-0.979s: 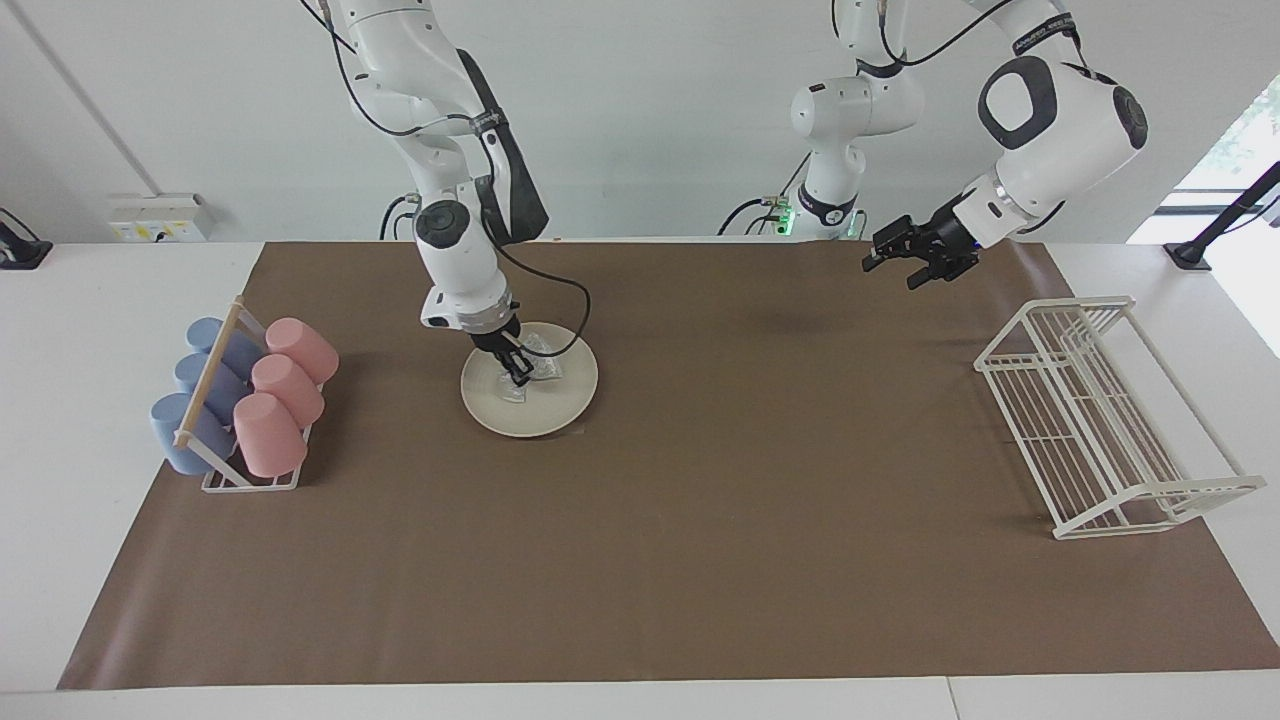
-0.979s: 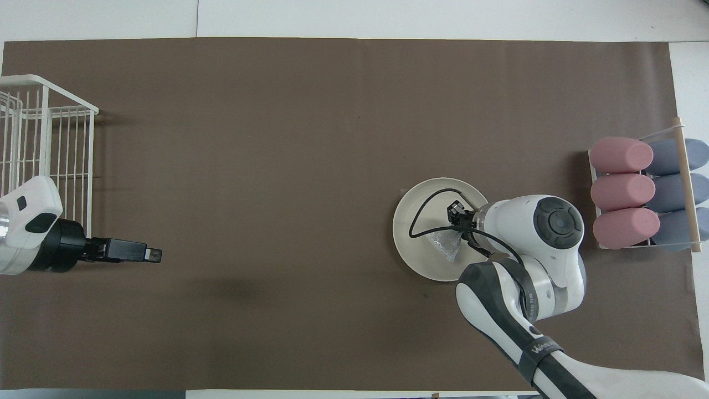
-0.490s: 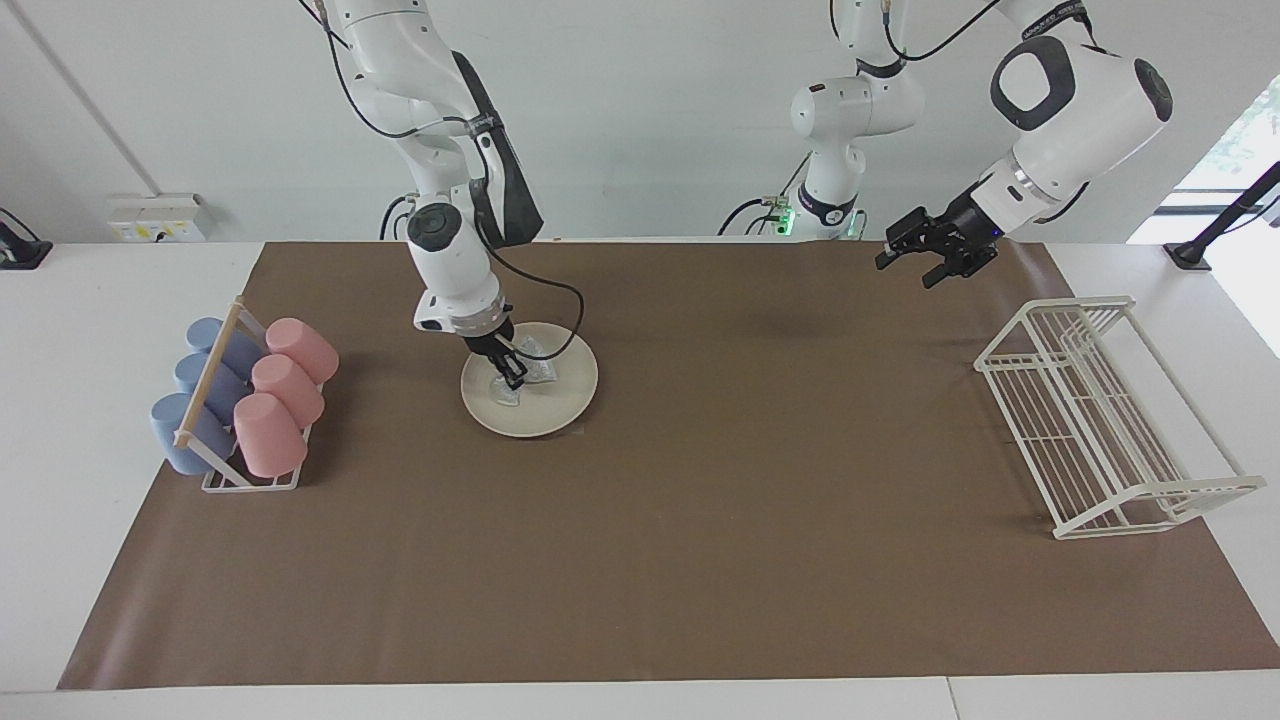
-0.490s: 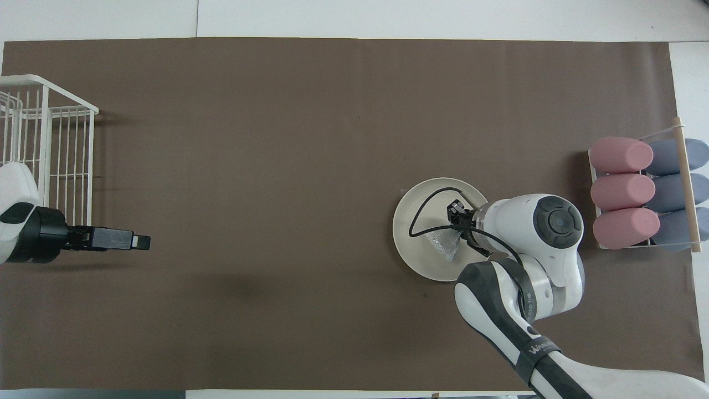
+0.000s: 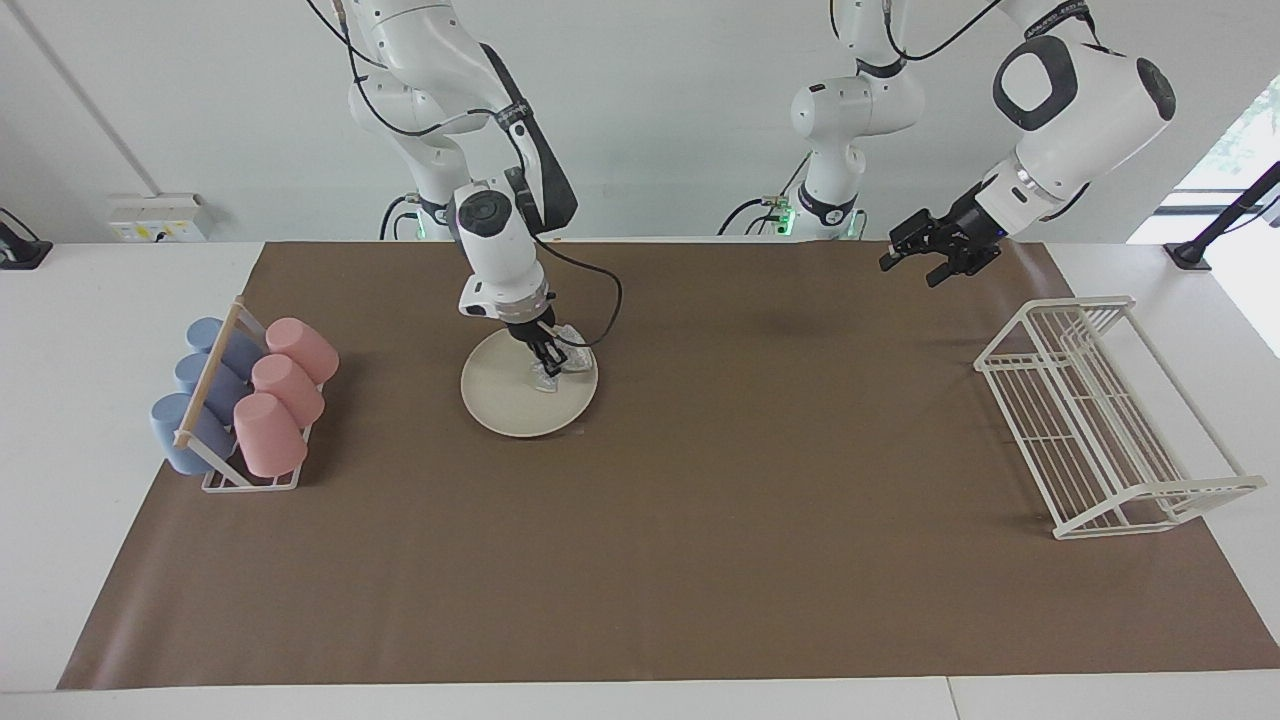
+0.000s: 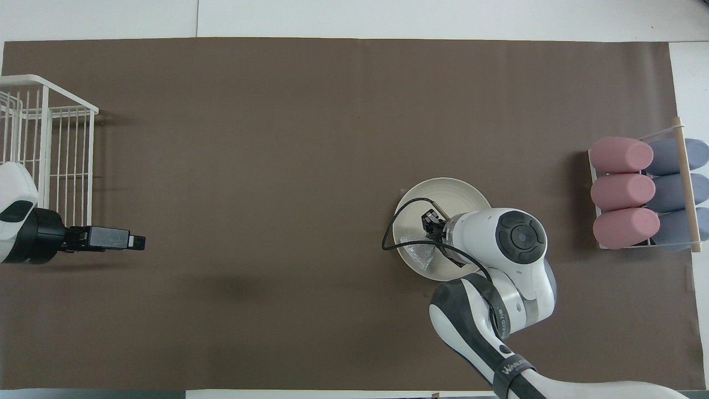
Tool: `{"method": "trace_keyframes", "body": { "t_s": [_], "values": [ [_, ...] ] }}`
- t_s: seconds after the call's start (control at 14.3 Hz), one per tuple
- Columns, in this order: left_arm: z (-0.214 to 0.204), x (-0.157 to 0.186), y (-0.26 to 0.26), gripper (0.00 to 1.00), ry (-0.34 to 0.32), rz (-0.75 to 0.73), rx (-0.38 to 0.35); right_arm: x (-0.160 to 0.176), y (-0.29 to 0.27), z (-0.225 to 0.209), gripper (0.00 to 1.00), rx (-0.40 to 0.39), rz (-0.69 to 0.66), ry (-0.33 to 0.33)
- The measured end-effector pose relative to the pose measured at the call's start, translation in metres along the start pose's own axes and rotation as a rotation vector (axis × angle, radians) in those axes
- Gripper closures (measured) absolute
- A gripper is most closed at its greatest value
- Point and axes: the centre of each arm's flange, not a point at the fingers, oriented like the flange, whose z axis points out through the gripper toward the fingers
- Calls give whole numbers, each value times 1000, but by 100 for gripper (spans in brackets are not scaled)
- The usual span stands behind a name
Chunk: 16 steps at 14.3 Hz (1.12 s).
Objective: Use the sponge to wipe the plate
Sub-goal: 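Rub the sponge across the white plate with the right gripper, then lift the sponge off the plate toward the left gripper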
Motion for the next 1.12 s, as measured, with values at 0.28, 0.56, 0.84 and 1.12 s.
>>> {"method": "trace_keyframes", "body": {
  "t_s": [0.28, 0.56, 0.84, 1.12],
  "values": [
    [0, 0, 1, 0, -9, 1, 43, 58, 18, -6, 87, 8, -54, 11],
    [3, 0, 7, 0, -14, 14, 49, 66, 20, -6, 87, 9, -60, 12],
    [6, 1, 16, 0, -20, 28, 54, 40, 10, -4, 87, 7, -40, 7],
    [6, 1, 16, 0, -20, 28, 54, 17, 3, -2, 87, 5, -20, 2]
  ]
}}
